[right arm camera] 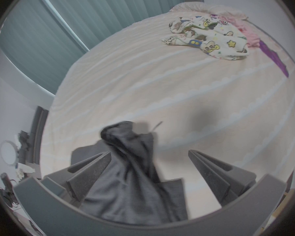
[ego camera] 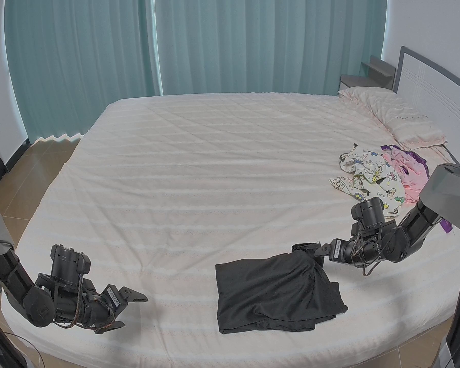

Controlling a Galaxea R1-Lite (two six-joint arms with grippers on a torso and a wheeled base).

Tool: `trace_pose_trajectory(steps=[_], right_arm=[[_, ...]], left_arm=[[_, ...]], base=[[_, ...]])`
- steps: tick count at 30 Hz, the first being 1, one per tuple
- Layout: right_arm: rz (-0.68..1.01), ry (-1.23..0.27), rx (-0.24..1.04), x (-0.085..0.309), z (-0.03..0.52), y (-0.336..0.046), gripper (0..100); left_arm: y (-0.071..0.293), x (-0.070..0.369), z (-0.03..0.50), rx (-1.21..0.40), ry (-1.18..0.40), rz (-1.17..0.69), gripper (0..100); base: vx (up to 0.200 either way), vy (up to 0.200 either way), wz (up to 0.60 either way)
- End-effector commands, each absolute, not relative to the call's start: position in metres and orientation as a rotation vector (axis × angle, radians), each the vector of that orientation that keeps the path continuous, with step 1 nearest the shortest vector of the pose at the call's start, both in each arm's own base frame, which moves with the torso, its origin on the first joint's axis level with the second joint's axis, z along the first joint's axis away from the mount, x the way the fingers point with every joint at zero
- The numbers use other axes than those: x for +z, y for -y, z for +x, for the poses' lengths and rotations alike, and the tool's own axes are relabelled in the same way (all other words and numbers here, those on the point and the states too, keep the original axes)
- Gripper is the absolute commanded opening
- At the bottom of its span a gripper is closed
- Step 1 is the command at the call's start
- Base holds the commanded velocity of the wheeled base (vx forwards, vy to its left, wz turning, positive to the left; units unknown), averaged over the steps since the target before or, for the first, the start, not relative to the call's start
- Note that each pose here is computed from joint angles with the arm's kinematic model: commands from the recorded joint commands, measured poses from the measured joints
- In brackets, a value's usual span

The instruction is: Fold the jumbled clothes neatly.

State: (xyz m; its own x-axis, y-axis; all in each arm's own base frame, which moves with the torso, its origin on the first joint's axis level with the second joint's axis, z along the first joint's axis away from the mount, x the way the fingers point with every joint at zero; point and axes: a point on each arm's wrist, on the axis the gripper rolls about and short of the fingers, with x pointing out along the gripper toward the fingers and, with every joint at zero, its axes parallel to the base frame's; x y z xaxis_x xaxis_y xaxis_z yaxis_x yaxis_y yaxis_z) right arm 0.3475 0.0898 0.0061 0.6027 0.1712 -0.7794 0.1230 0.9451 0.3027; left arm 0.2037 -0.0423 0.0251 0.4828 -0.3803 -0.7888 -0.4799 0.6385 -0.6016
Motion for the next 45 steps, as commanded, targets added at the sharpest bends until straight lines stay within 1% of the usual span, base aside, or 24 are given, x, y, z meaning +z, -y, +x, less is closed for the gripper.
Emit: trace_pose_trajectory(steps=[1, 10, 11, 16, 22, 27, 31, 40, 45], right_arm=[[0.399, -0.889, 0.104, 0.022, 0.354, -0.108, 100], [0.450, -0.918, 0.085, -0.011, 0.379, -0.123, 100], [0.452, -0.921, 0.082, -0.013, 0.381, -0.123, 0], [0.485, -0.937, 0.042, -0.022, 0.386, -0.116, 0], [0.593, -0.905, -0.016, -0.014, 0.391, -0.105, 0], [0.616, -0.906, -0.038, -0.012, 0.389, -0.101, 0], [0.646, -0.897, -0.074, -0.009, 0.391, -0.090, 0], [0.654, -0.933, -0.139, -0.017, 0.382, -0.072, 0], [0.644, -0.970, -0.154, -0.022, 0.375, -0.070, 0]], left_arm=[[0.042, 0.025, 0.204, 0.073, -1.111, -0.927, 100], [0.042, 0.025, 0.204, 0.073, -1.111, -0.927, 100], [0.042, 0.025, 0.204, 0.073, -1.111, -0.927, 100], [0.042, 0.024, 0.204, 0.075, -1.113, -0.926, 100], [0.042, 0.024, 0.204, 0.075, -1.113, -0.926, 100], [0.042, 0.024, 0.204, 0.075, -1.113, -0.926, 100], [0.042, 0.024, 0.204, 0.075, -1.113, -0.926, 100], [0.042, 0.024, 0.204, 0.076, -1.113, -0.926, 100], [0.042, 0.024, 0.204, 0.075, -1.113, -0.926, 100]], base=[[0.000, 0.000, 0.00], [0.000, 0.000, 0.00], [0.000, 0.000, 0.00], [0.000, 0.000, 0.00], [0.000, 0.000, 0.00], [0.000, 0.000, 0.00], [0.000, 0.000, 0.00], [0.000, 0.000, 0.00], [0.000, 0.000, 0.00]])
